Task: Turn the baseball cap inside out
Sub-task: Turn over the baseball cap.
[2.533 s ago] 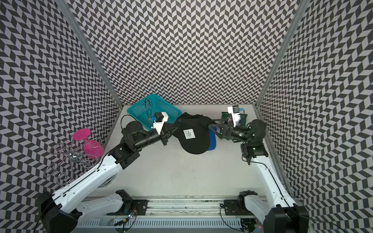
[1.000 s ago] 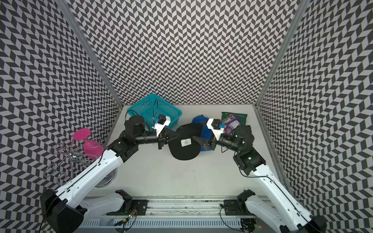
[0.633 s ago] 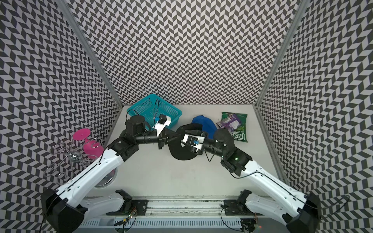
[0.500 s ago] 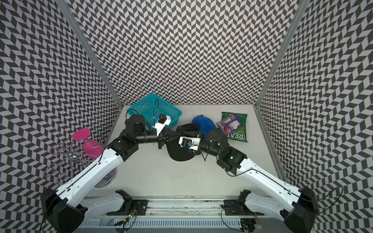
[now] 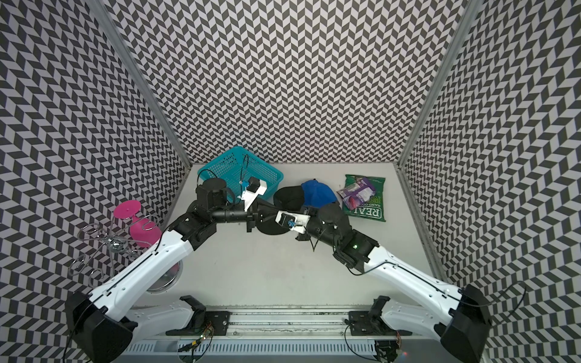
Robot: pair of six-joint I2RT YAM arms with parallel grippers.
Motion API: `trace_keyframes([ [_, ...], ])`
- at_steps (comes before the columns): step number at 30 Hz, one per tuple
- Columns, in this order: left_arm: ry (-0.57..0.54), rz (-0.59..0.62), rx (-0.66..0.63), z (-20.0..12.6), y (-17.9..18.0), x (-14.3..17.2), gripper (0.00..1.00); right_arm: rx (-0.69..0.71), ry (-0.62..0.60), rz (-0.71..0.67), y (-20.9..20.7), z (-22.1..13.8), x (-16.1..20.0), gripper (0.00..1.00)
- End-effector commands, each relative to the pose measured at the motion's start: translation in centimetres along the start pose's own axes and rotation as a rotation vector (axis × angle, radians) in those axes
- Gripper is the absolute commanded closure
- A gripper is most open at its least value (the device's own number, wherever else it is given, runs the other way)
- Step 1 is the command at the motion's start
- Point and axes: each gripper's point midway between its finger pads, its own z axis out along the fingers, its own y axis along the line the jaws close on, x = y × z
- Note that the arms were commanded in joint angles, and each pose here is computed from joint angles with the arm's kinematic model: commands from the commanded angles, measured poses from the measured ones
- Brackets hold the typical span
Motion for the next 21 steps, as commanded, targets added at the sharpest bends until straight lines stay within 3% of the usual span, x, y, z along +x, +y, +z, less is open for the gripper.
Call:
trace_keyframes([
  [1, -0.141, 0.07, -0.28, -2.6, 3.1, -4.5, 0.3, 0.056, -0.043, 0.212, -0.7, -0.3, -0.4, 1.0],
  [3, -0.209, 0.01, -0.488, -5.1, 6.1, -4.9, 0.14, 0.108, -0.054, 0.341, -1.7, -0.4, -0.5, 1.0],
  [5, -0.288, -0.064, -0.568, -7.2, 7.4, -4.7, 0.08, 0.158, -0.069, 0.483, -2.9, -0.4, -0.6, 1.0],
  [9, -0.363, -0.223, -0.502, -8.1, 7.5, -2.0, 0.05, 0.186, -0.169, 0.771, -5.3, -0.6, -1.3, 1.0],
  [14, -0.383, -0.365, -0.449, -8.0, 7.2, 1.8, 0.02, 0.057, -0.339, 1.073, -8.3, -1.6, -2.1, 1.0],
  [21, -0.411, -0.446, -0.253, -6.2, 6.0, 2.5, 0.01, -0.089, -0.365, 1.082, -9.2, -1.6, -4.6, 1.0],
])
